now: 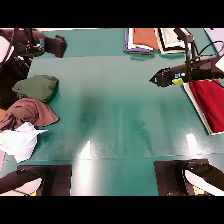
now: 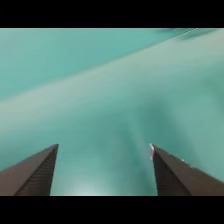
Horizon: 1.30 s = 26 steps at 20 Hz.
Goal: Fold the shirts.
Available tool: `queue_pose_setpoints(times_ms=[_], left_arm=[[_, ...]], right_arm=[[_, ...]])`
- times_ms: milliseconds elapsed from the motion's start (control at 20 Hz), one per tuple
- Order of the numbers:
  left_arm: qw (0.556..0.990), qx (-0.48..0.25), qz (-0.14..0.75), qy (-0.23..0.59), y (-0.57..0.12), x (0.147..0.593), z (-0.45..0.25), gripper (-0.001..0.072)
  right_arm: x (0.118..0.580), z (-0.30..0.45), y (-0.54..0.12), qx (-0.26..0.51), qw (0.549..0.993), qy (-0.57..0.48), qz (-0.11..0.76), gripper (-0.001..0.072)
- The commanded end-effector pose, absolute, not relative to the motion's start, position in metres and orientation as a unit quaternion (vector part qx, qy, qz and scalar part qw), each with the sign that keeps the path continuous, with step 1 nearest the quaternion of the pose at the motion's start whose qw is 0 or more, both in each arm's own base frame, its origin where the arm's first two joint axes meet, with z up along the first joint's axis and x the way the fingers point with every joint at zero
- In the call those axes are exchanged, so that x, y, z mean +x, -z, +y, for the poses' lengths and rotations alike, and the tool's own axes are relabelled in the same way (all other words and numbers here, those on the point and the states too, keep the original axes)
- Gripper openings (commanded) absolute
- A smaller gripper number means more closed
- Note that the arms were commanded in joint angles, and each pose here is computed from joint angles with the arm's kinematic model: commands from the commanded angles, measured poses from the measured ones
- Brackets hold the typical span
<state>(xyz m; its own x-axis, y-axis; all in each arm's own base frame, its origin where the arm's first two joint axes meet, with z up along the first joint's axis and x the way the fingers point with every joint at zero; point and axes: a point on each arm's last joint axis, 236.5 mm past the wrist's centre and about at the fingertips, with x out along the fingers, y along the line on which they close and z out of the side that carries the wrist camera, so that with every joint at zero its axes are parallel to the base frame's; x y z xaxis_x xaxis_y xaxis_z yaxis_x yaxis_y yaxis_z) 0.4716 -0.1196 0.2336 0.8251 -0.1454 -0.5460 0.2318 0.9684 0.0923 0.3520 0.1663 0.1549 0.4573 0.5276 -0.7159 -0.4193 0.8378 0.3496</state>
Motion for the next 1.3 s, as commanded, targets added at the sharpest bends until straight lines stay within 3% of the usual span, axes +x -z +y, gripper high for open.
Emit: queue_pose_setpoints(times_ms=[0, 300, 500, 550, 600, 650, 700, 800, 950, 1100, 1250], left_arm=[[0.911, 0.056, 0.409, -0.029, -0.141, 0.495, -0.013, 0.0671], [0.823, -0.001, 0.560, -0.095, 0.010, 0.497, 0.068, 0.0671], [0.820, -0.001, 0.563, -0.099, 0.024, 0.502, 0.075, 0.0667], [0.821, -0.001, 0.562, -0.099, 0.022, 0.503, 0.075, 0.0510], [0.821, -0.001, 0.562, -0.099, 0.021, 0.502, 0.075, 0.0254], [0.821, -0.001, 0.562, -0.100, 0.019, 0.501, 0.075, 0.0068], [0.823, -0.001, 0.559, -0.101, 0.012, 0.500, 0.076, 0.0024], [0.849, -0.001, 0.520, -0.100, -0.027, 0.504, 0.074, 0.0023], [0.923, 0.004, 0.375, -0.088, -0.162, 0.504, 0.059, 0.0022], [0.973, 0.024, 0.226, -0.046, -0.312, 0.450, 0.017, 0.0021], [0.991, 0.025, 0.127, 0.025, -0.395, 0.383, -0.037, 0.0021]], right_arm=[[0.352, 0.167, -0.155, 0.063, 0.851, -0.279, 0.440, 0.0019], [0.352, 0.167, -0.156, 0.063, 0.852, -0.279, 0.439, 0.0019], [0.359, 0.167, -0.160, 0.067, 0.860, -0.275, 0.425, 0.0019], [0.361, 0.167, -0.161, 0.067, 0.862, -0.273, 0.421, 0.0019], [0.363, 0.166, -0.163, 0.068, 0.864, -0.273, 0.417, 0.0019], [0.363, 0.166, -0.163, 0.068, 0.865, -0.272, 0.416, 0.0019], [0.363, 0.166, -0.163, 0.068, 0.865, -0.272, 0.416, 0.0019], [0.364, 0.167, -0.176, 0.065, 0.869, -0.276, 0.406, 0.0019], [0.373, 0.167, -0.232, 0.057, 0.893, -0.282, 0.346, 0.0018], [0.375, 0.166, -0.294, 0.044, 0.916, -0.286, 0.277, 0.0018], [0.372, 0.164, -0.347, 0.038, 0.933, -0.288, 0.214, 0.0019]])
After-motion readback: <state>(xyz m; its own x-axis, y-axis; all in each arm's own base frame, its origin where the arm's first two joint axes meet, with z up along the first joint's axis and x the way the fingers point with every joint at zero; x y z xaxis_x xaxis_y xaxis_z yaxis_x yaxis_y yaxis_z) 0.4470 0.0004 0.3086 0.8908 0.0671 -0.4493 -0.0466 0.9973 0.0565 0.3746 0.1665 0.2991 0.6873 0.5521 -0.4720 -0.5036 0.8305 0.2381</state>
